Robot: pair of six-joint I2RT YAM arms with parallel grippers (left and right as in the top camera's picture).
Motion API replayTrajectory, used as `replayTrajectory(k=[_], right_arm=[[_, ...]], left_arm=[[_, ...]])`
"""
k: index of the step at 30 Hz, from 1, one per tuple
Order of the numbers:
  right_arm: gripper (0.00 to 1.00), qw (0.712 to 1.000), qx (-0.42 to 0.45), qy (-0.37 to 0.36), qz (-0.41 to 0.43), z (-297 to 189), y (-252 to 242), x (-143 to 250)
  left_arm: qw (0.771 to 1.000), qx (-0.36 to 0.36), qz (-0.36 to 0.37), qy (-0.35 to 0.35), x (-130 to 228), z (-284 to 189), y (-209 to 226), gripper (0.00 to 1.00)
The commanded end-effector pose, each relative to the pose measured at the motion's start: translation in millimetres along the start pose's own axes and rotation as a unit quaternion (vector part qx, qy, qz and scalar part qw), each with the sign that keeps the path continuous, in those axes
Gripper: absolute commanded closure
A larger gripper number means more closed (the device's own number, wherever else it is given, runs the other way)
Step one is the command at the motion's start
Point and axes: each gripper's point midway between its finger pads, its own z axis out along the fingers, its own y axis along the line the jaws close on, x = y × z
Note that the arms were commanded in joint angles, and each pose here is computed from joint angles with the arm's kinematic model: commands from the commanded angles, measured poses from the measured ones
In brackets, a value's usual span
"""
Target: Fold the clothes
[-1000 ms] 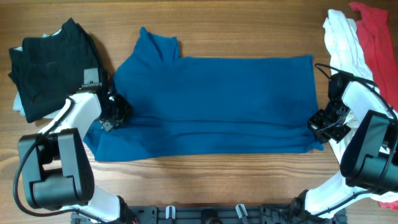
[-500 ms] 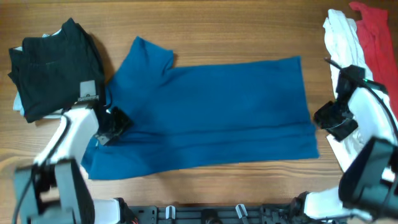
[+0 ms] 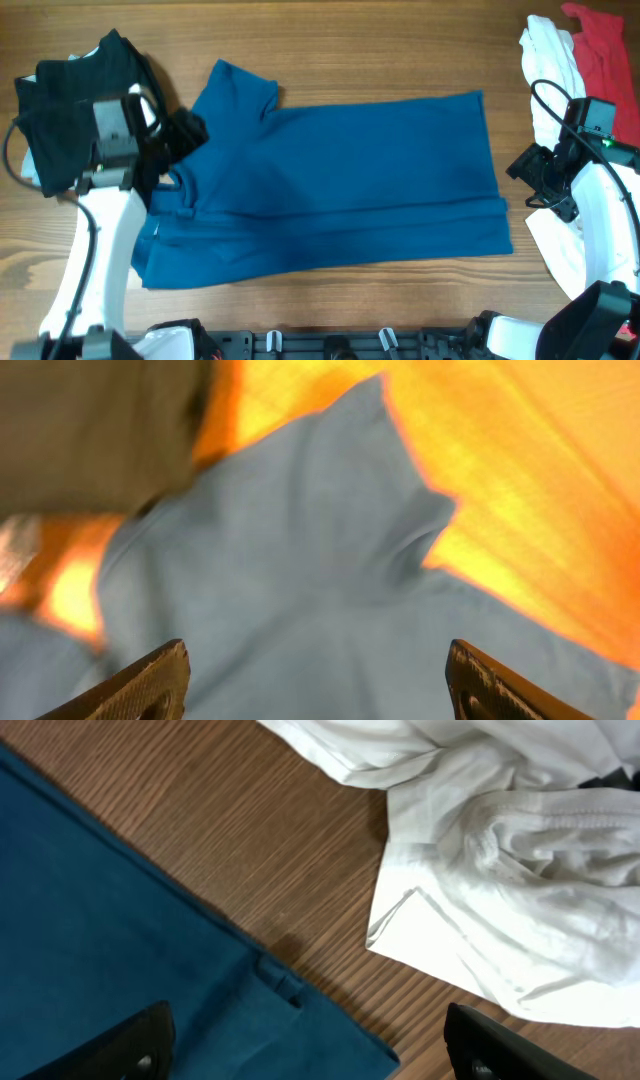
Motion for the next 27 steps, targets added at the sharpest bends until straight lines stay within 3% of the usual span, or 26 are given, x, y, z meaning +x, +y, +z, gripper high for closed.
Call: replayTrajectory(k=[1,7,12,20,27], right_arm=[[0.14,1.000,-0.025,-0.001,-0.015,-5.4,7.2,-0.4],[0.14,0.999,-0.026,-0.001,-0.021,-5.4,7.6,-0.1],[0.14,0.999,-0.026,-0.002,-0.025,-5.3,7.6,-0.5],[0.14,0.999,-0.026,-0.002,-0.027,-5.3,7.7,-0.7],[0.15,0.999,-0.024,0.002,-0.028,-5.2,6.9,1.3]], left_arm=[[0.998,0.030,0.054,0.023,-18.9,22.6,-32.6,0.16],[0.993,0.003,0.076,0.090,-32.1,85.7,-37.9,0.17],[0.989,-0.048,0.080,0.115,-32.6,131.3,-14.1,0.17],[0.985,-0.094,0.076,0.121,-30.5,163.2,29.0,0.17],[0.987,-0.088,0.088,0.106,-37.4,177.2,35.2,0.17]])
